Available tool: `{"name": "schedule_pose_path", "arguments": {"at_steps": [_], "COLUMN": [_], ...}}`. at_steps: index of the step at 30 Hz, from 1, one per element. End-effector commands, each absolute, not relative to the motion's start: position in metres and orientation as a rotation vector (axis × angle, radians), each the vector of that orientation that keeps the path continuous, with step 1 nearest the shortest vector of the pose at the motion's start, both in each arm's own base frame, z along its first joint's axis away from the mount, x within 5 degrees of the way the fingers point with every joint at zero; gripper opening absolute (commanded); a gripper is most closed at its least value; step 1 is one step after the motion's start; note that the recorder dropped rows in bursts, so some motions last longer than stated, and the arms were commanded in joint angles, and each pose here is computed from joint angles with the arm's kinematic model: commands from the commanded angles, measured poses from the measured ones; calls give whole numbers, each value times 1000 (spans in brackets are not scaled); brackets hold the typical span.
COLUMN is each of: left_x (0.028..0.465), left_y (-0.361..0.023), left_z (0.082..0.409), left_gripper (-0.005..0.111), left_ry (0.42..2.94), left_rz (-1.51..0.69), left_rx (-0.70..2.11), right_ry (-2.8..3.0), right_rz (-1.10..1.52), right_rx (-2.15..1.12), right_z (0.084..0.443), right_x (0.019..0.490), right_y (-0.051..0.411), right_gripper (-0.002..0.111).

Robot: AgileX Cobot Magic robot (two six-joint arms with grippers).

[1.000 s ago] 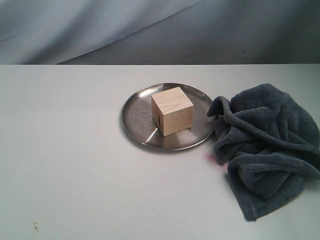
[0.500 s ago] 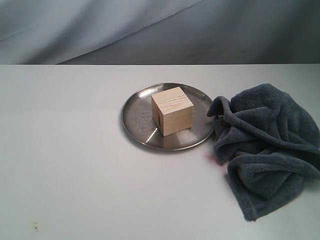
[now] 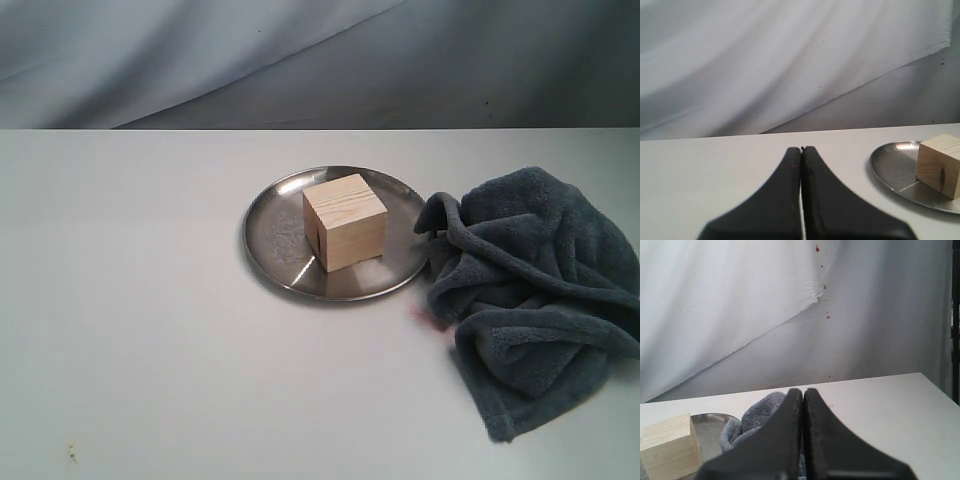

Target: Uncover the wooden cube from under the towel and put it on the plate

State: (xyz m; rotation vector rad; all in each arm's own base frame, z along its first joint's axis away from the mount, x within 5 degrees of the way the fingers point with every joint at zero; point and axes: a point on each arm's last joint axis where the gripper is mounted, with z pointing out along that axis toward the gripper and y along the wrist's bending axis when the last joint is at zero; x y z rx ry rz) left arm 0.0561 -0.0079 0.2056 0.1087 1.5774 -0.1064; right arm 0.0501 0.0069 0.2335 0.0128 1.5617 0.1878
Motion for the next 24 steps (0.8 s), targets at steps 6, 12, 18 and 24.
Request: {"name": "schedule_pose_path", "arguments": {"at_steps": [6,12,18,24], "left_x": [56,56,56,56], "left_y": [-8,-8,-8,-8], "left_z": [205,205,205,205], "left_gripper": [0,0,0,0], "left_ry": [1567,1567,1567,1567], "left_rz": [-109,-109,-109,-109], "left_rx": [102,102,102,102], "right_ry": [1485,1494,1530,1561], "right_rz": [123,40,-108,-125], "right_rx": [8,-71,-230,-263], "right_z": [213,212,207,204], "right_x": [56,56,56,56], "right_y": [4,4,5,6], "right_gripper": [0,0,0,0]}}
